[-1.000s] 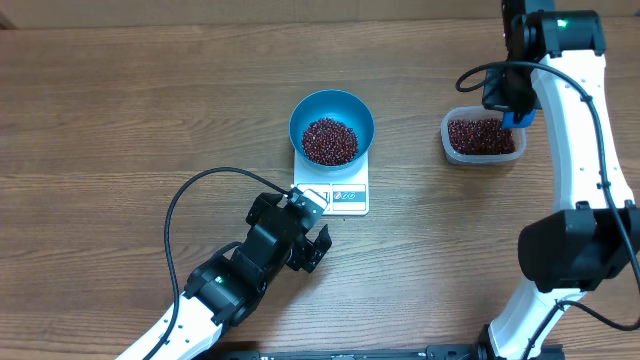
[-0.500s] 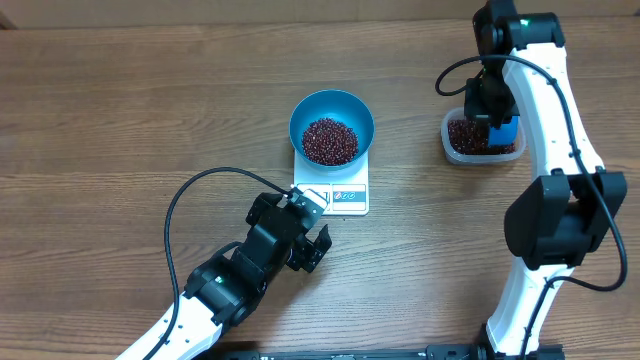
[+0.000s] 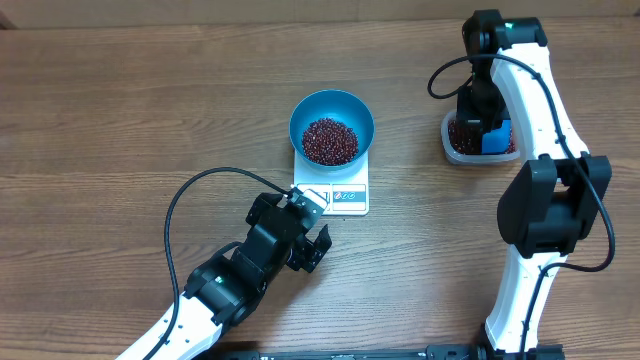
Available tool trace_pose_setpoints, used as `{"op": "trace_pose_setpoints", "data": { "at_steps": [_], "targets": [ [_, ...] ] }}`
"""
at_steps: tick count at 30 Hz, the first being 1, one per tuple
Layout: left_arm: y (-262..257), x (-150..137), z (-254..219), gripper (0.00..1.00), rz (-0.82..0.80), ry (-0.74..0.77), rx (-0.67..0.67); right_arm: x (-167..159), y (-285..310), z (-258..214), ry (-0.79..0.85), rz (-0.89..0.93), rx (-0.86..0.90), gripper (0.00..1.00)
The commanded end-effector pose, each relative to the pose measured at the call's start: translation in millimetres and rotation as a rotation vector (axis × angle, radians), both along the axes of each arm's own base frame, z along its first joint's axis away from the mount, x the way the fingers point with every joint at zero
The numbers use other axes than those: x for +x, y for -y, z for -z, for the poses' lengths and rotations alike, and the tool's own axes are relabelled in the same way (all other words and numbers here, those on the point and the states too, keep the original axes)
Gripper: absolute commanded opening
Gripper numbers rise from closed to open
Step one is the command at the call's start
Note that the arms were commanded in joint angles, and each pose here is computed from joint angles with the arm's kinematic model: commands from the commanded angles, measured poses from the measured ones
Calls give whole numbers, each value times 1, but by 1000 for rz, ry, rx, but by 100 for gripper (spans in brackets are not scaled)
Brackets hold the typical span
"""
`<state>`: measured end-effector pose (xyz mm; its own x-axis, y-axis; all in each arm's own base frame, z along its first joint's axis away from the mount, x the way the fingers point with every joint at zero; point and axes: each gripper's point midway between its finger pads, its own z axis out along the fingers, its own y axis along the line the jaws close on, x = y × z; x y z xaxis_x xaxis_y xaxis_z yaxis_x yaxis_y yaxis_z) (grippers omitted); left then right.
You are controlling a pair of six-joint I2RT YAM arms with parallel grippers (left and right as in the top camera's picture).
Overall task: Scoop item into bowl and weigh 150g on scale
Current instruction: 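Lower the blue scoop into the bean tub with the right gripper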
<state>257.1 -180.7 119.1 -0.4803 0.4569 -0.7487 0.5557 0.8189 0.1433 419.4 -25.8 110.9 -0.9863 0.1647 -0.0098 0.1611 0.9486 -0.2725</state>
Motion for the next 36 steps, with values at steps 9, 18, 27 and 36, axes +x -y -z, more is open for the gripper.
{"op": "trace_pose_setpoints", "data": {
  "at_steps": [9, 18, 27, 36],
  "targets": [
    [-4, 1, 0, 99, -5, 10, 11, 0, -14, 19, -53, -54, 89, 4],
    [-4, 1, 0, 99, -5, 11, 11, -3, -37, 21, -73, -115, 233, 4],
    [-3, 1, 0, 99, -5, 11, 11, -5, -53, 21, -80, -178, 370, 4],
    [-4, 1, 0, 100, -5, 11, 11, -4, -47, 11, -34, -221, 629, 4]
  ]
}}
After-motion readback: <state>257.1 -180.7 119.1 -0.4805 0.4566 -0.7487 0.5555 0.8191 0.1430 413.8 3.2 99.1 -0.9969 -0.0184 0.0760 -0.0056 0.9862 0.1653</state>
